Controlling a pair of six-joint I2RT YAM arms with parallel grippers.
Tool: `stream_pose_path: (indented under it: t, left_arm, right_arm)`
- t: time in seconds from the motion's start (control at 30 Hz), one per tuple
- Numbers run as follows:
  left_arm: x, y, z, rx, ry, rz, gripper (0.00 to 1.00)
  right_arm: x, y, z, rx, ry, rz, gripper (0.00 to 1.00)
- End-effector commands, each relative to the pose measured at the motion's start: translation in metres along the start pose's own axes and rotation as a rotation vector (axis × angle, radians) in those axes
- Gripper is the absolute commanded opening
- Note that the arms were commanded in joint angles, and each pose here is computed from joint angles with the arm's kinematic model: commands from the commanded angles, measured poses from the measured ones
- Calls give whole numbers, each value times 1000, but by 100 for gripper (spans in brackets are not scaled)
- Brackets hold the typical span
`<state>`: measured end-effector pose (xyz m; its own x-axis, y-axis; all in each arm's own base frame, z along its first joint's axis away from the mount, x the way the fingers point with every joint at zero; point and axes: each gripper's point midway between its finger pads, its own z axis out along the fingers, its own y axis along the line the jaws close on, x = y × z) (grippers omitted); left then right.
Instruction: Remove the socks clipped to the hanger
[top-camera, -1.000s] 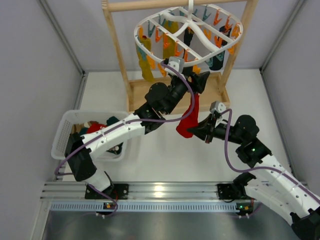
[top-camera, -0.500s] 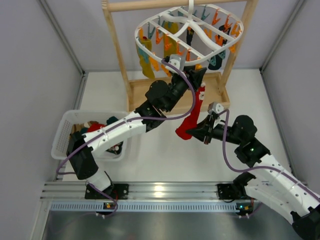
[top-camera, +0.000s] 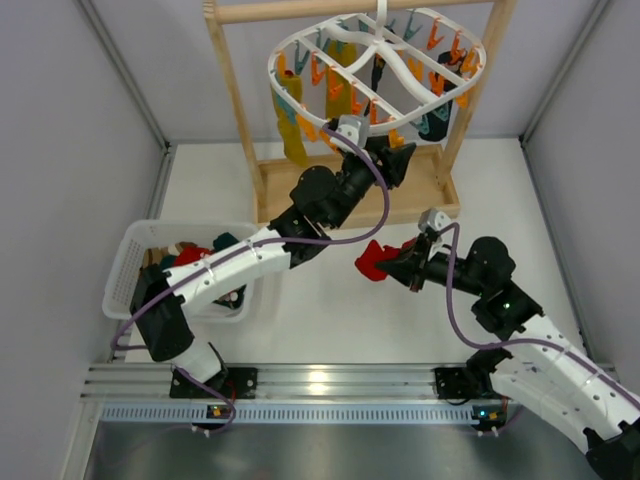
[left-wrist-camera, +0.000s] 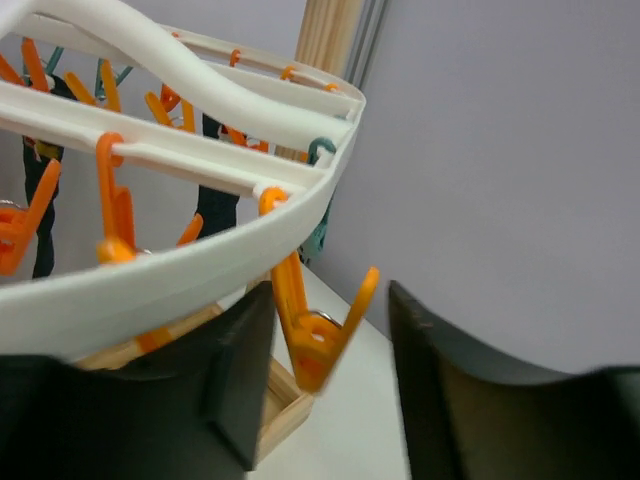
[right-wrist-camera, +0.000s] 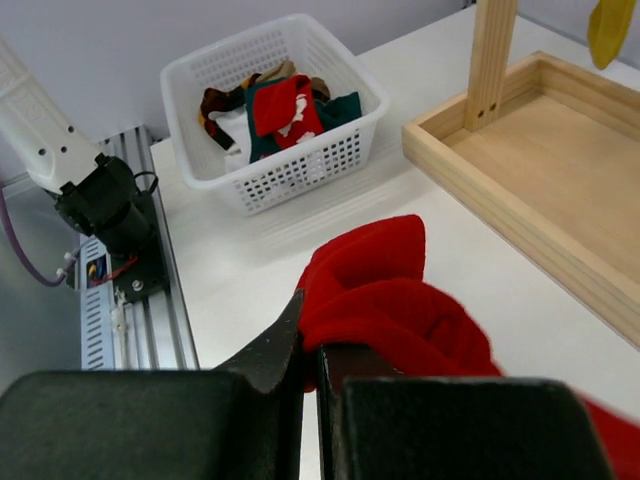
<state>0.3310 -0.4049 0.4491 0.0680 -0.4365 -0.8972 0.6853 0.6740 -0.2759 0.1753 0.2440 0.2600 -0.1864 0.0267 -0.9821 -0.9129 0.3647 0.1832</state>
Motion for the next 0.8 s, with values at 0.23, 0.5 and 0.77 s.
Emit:
stream_pose_path:
  t: [0.23,0.5,0.77]
  left_arm:
    - [-15,7,-48,8,-23,-68,86]
    - [44,56,-122,-154,193,-18,99]
    - [55,145,-229,-623,429,122,99]
  right_arm:
    - [-12,-30,-19,260,-45,50,0]
    - [-14,-35,-9,265,-14,82,0]
    - [-29,-37,23,189,-18,120,0]
